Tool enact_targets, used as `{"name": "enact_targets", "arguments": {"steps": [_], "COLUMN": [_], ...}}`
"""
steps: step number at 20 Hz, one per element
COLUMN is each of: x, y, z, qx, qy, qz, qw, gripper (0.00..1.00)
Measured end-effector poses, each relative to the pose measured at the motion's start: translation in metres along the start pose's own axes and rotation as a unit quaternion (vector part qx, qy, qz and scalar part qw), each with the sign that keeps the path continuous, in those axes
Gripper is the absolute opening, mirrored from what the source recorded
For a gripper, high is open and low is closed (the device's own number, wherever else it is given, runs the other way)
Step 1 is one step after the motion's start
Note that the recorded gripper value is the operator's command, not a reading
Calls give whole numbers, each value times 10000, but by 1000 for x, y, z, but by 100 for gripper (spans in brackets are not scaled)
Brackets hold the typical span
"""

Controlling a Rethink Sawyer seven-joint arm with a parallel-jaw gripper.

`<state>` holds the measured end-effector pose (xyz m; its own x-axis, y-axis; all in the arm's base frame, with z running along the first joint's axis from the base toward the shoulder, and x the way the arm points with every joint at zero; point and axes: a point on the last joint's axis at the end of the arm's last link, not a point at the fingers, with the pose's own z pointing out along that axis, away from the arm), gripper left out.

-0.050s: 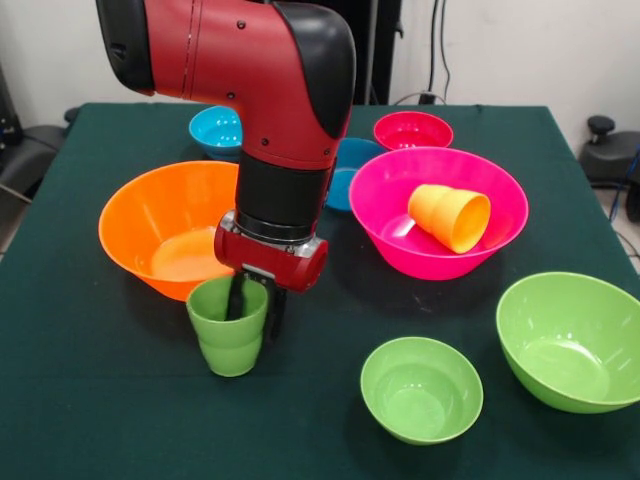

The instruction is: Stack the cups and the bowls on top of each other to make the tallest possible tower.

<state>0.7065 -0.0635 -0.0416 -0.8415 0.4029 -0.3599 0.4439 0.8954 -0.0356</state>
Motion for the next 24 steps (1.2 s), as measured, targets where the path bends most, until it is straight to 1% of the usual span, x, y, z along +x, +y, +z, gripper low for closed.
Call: {"name": "enact_targets", "arguments": {"steps": [2,6,24], "x": [0,-8,-6], "y": [0,-1,-1], "z": [0,-4,-3], "qx": [-2,-1,-4], "qy": [-4,-64,-53], "qz": [-2,18,17], "qw": [10000,10000,10000], "gripper": [0,0,0]}}
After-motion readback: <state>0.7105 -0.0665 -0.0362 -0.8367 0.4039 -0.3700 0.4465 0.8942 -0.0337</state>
